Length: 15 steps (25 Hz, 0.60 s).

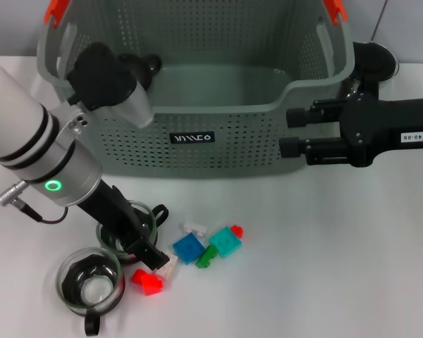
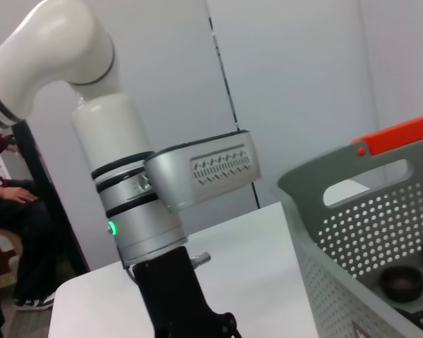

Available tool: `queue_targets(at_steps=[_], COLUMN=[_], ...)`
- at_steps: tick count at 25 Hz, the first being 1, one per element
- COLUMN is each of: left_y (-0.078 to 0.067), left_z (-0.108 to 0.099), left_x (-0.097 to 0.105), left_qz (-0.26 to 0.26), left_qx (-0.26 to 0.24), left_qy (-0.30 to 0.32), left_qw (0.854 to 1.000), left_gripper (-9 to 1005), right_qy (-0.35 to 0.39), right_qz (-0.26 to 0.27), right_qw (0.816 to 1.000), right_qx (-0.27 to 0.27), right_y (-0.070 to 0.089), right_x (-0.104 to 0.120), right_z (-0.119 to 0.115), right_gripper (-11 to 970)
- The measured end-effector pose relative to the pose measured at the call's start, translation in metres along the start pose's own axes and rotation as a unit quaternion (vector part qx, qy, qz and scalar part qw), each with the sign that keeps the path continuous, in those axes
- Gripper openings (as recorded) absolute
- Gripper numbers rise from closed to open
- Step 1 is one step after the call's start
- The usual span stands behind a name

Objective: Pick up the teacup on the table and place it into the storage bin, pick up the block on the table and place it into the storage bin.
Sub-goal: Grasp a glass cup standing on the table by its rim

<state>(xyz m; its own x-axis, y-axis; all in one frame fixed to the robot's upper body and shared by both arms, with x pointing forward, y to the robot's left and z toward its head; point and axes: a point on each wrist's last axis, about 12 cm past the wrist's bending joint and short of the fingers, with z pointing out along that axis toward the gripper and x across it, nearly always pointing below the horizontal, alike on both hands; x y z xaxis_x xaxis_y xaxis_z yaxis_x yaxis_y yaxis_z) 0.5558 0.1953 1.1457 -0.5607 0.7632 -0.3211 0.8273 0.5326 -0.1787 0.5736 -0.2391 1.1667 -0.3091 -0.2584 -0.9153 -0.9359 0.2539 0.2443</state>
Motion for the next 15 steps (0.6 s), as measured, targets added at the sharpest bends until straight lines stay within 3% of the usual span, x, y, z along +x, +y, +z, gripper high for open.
queue_targets(at_steps=[6,11,15], left_y=[0.001,0.001,0.002], left_z=[0.003,0.005,0.004], left_x=[0.0,0.001,-0.001], left_qz=[-0.004,-0.006,-0.006], left_qx=[-0.005,-0.004,-0.006], left_qy=[0.004,0.006,0.005], left_qw=[1.0,1.0,1.0], left_gripper=[875,875,875], right_qy=[0.021,0.082,0.119], right_qz=[-0.011,-0.017,-0.016], right_qw=[0.999,0.994,0.99], right_qx=[-0.026,-0.07,-0.076], right_y=[0.005,0.011,0.009], right_x=[0.003,0.005,0.005], right_z=[-0.002,-0.005,-0.002], right_gripper=[644,644,643])
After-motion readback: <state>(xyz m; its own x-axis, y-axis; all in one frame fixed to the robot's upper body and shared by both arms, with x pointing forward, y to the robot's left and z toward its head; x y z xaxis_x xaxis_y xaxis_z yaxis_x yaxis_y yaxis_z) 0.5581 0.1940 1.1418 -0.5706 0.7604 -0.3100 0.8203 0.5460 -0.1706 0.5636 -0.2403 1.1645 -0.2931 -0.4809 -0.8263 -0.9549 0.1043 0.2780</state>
